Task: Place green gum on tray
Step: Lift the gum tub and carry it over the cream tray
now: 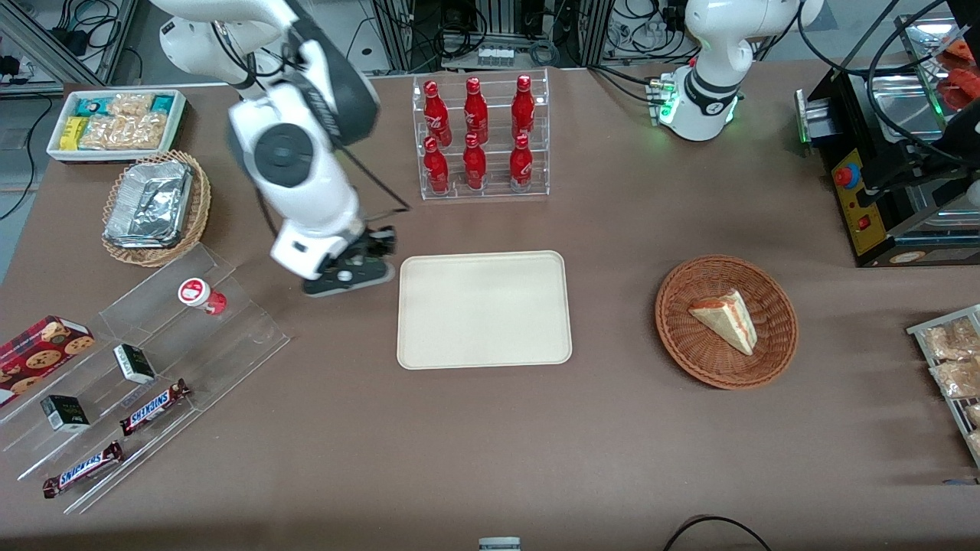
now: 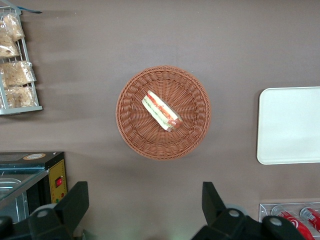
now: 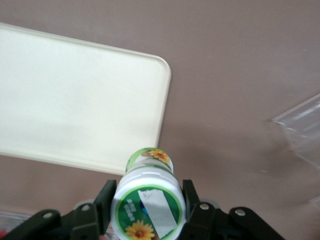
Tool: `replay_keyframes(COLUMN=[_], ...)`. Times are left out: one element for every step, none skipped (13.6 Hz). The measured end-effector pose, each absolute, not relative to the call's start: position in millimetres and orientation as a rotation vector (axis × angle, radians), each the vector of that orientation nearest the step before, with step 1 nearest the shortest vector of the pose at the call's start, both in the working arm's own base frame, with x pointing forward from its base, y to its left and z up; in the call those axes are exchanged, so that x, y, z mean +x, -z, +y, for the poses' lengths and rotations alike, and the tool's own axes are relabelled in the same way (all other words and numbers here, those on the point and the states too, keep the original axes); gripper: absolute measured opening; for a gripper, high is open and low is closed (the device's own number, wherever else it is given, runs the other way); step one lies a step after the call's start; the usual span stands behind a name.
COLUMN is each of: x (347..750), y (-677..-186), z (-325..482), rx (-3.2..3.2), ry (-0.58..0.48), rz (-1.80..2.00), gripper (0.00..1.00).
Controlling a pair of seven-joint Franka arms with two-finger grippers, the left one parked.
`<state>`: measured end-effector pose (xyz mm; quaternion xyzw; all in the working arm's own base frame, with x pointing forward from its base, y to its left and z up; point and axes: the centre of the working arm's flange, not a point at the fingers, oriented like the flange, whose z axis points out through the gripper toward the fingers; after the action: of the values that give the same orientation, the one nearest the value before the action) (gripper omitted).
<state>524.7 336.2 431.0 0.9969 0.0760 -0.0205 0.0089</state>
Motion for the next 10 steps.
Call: replay_keyframes(x=[523.0, 519.5, 515.1, 511.2, 509.0, 506.9, 503.5, 499.8, 496.9, 494.7], y=[-413.9, -394.5, -374.6, -355.4, -337.9, -324.6, -314.0, -305.3, -296.9, -288.4], z=[355.8, 375.9, 394.5, 409.8, 421.4, 432.4, 444.7, 457.9, 470.3, 480.8], rx=[3.123, 3.130, 3.136, 3.139, 3.141, 3.144, 3.145, 3.147, 3.148, 3.149], ry=[0.040, 0.020, 0.005, -0.003, -0.011, -0.019, -0.024, -0.029, -0.035, -0.040], rz=[0.191, 0.149, 0.111, 0.060, 0.002, -0.030, -0.041, -0.056, -0.076, -0.085], gripper=[0.59, 0.59, 0.59, 0.59, 0.59, 0.59, 0.59, 0.59, 0.59, 0.59])
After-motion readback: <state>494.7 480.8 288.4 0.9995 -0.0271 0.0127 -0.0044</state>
